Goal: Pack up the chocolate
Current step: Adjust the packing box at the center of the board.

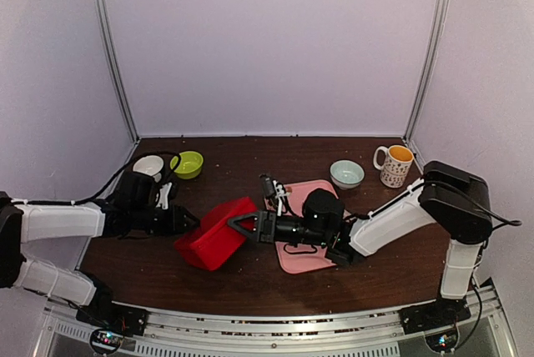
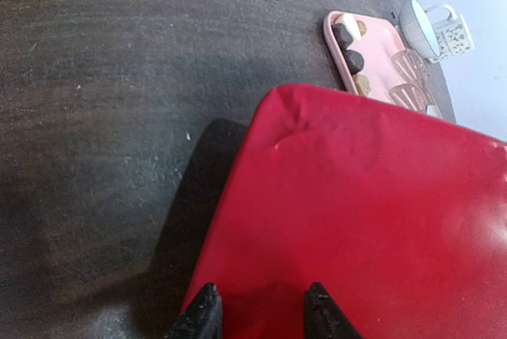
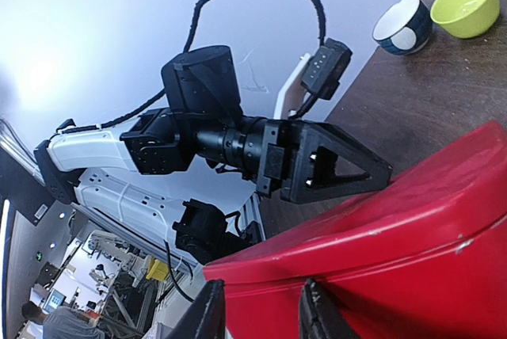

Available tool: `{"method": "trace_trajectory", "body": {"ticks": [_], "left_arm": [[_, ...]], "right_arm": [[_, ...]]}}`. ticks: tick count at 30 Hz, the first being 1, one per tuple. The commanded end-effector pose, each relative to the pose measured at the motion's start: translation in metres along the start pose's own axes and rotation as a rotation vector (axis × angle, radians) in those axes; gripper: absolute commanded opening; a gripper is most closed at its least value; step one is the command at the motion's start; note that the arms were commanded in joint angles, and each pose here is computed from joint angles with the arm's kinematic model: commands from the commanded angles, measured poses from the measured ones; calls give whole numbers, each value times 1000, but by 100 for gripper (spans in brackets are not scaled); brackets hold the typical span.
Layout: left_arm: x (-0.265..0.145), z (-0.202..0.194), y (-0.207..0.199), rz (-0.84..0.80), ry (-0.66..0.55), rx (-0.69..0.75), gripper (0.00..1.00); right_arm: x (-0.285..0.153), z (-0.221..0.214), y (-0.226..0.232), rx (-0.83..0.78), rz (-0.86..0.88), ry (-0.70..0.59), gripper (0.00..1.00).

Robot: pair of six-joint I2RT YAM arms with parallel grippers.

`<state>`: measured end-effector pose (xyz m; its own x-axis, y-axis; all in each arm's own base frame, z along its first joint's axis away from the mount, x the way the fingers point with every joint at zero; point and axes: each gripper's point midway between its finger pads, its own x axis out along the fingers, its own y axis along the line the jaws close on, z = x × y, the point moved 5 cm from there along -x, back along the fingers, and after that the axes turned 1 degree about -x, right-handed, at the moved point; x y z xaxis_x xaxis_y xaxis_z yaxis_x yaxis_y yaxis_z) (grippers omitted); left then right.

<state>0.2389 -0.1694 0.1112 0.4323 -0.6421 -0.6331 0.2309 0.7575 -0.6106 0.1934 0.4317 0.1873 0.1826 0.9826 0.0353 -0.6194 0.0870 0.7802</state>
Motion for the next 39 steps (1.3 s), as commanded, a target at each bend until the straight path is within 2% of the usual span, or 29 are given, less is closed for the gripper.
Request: {"method": "trace_trajectory", "body": {"ticks": [1,14,19,25,28,30,35,39], "left_arm": [[-3,-3,-11,-32,35,49,37],[3,-14,-9,-9,72,59,37],[1,-15,-8,-2,74,59,37],[2,-12,-11,-9,74,64,37],[-7,-7,-14,13,44,88,38],[-17,-2,-15,40,5,108,41],[-44,6,-14,115,-88,115,50],[-60,-4,-6,142,-120,98,52]], "right_arm": [[-18,-13,-26,61,-147,18,31],[-46,-40,-47,294,-225,76,28],[-62,-43,-50,316,-273,79,28],[-57,-39,-46,278,-298,110,28],[-61,-39,-45,203,-376,157,31],[-67,-39,-42,116,-465,200,36],[-88,-34,-37,-203,-747,310,56],[-94,-21,-24,-429,-857,376,60]]}}
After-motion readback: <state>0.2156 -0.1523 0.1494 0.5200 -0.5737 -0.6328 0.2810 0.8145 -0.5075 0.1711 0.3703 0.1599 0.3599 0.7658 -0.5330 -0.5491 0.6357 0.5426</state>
